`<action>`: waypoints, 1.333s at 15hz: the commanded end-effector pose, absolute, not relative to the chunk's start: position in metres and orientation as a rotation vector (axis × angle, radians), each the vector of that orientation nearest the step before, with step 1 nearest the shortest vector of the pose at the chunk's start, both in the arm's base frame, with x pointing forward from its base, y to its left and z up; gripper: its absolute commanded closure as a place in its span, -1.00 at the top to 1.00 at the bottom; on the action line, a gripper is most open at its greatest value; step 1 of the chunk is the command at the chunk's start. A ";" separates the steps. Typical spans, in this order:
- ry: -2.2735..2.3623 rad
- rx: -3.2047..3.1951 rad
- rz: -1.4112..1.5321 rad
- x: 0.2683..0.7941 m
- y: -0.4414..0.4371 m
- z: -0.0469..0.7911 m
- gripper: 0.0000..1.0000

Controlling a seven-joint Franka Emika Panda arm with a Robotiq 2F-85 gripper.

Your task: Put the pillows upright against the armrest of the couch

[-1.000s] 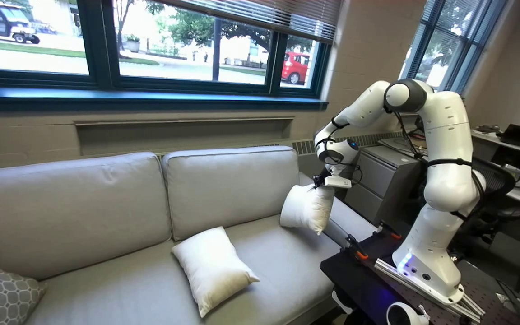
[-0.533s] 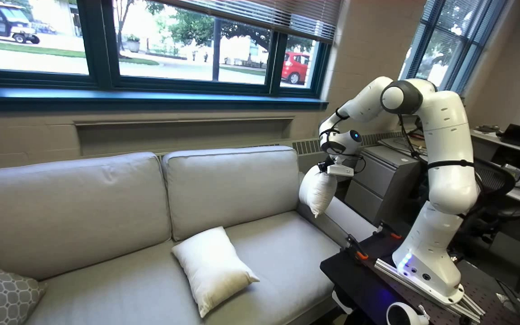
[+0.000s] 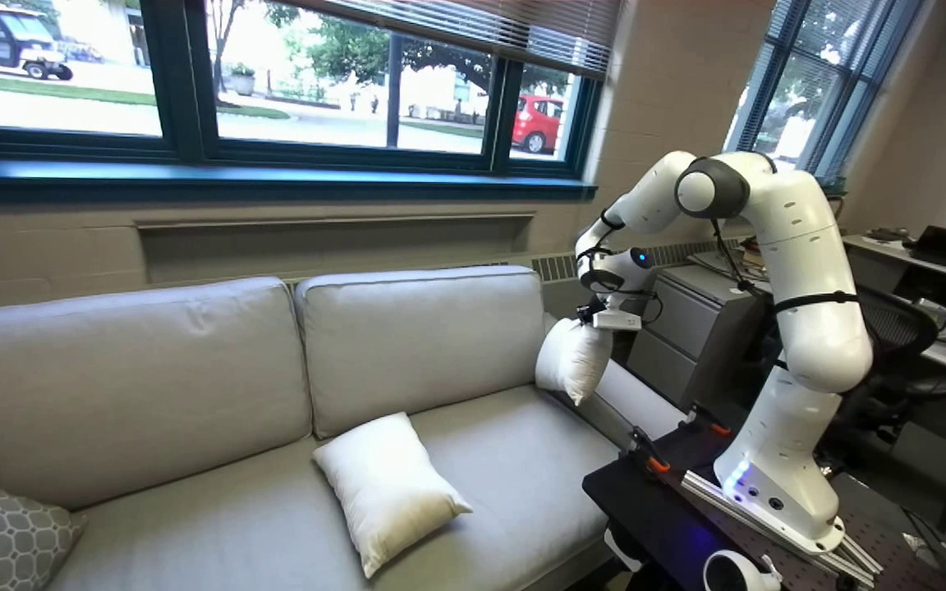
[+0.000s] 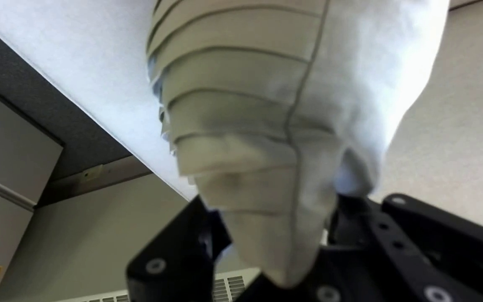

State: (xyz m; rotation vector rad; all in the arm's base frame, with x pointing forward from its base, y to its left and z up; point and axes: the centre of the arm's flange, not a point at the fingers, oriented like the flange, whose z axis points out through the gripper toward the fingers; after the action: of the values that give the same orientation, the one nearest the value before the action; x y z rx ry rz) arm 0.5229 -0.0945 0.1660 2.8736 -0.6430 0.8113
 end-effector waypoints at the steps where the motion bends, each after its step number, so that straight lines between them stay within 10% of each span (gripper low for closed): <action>1: -0.695 2.869 0.758 0.529 -0.109 0.138 -0.96; 16: -1.196 2.929 0.248 0.413 -0.188 -0.007 -0.96; 17: -1.213 2.930 0.247 0.411 -0.191 -0.006 -0.34; 20: -1.257 2.934 0.257 0.406 -0.194 0.003 -0.08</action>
State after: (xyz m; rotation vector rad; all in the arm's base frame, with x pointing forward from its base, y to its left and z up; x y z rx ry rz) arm 0.4028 -0.1929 -0.0158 2.9198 -1.2001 0.2697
